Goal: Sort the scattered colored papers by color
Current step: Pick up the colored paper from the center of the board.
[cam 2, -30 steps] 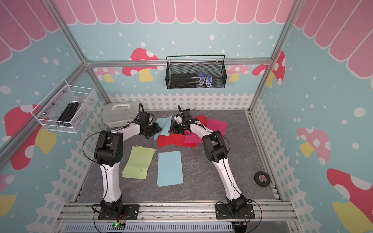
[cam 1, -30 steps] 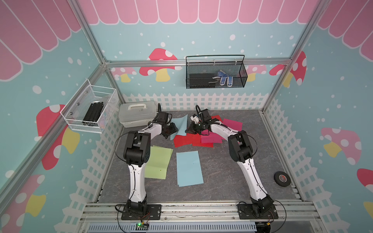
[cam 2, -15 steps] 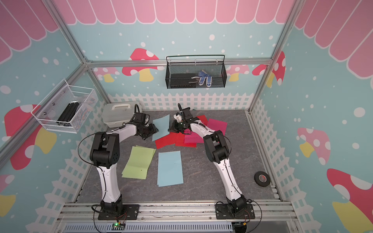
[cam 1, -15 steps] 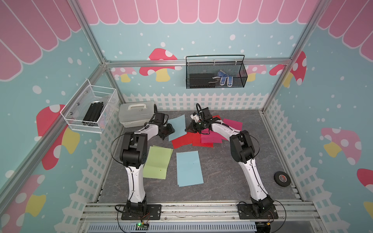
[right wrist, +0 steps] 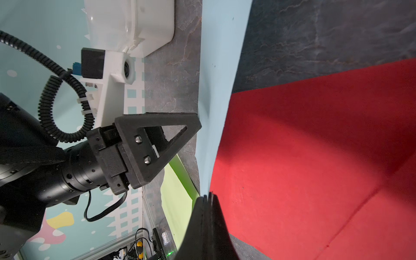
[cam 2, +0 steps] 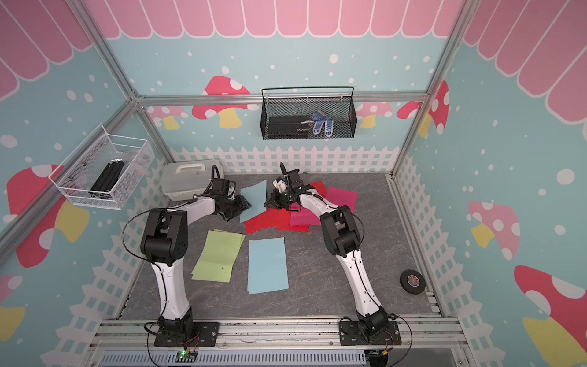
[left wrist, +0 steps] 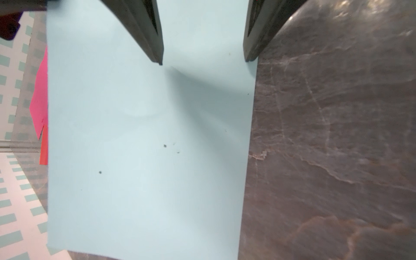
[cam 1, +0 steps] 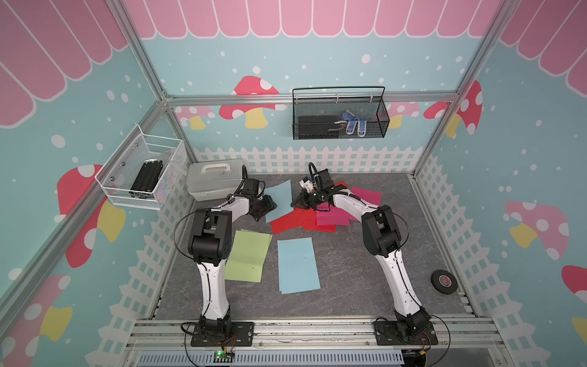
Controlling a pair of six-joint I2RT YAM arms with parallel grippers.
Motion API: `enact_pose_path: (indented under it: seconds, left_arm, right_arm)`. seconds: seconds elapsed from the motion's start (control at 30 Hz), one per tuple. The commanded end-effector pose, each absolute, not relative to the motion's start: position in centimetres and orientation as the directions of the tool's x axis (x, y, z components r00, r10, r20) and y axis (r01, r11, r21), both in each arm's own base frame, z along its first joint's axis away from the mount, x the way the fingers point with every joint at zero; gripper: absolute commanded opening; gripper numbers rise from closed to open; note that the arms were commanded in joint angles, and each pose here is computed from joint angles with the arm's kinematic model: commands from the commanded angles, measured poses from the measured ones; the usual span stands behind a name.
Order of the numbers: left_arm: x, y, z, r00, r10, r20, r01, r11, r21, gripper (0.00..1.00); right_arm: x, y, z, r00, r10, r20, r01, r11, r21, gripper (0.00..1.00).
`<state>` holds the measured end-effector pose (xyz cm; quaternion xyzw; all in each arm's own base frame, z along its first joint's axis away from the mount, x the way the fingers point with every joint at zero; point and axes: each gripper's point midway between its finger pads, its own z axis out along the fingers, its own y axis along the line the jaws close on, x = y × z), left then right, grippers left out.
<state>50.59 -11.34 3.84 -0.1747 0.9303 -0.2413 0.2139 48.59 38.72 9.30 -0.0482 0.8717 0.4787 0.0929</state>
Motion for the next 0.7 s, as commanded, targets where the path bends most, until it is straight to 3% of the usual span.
enact_pose_path:
  seconds: [0.0, 0.1, 0.23, 0.47, 0.67]
  left_arm:
    - [49.7, -11.4, 1.9, -0.856, -0.443, -0.265, -0.256, 0.809, -0.529, 0.6]
    - [49.3, -11.4, 1.3, -0.861, -0.443, -0.251, -0.262, 0.808, -0.528, 0.6]
    - [48.9, -11.5, 0.8, -0.864, -0.446, -0.235, -0.271, 0.804, -0.53, 0.6]
    - [48.7, -11.6, 0.3, -0.866, -0.447, -0.225, -0.275, 0.801, -0.532, 0.6]
    - [48.8, -11.6, 0.1, -0.866, -0.447, -0.223, -0.276, 0.8, -0.534, 0.6]
  right_arm:
    - [48.4, 38.7, 8.3, -0.985, 0.007, -0.171, -0.142, 0.53, 0.836, 0.0]
    - [48.5, 38.9, 7.4, -0.99, 0.011, -0.143, -0.117, 0.513, 0.85, 0.0]
    - [48.5, 39.1, 6.3, -0.993, 0.018, -0.115, -0.09, 0.504, 0.859, 0.07]
    - [48.5, 38.7, 4.9, -0.996, 0.031, -0.088, -0.06, 0.516, 0.855, 0.31]
    - [48.5, 38.2, 4.1, -0.996, 0.04, -0.081, -0.047, 0.534, 0.844, 0.34]
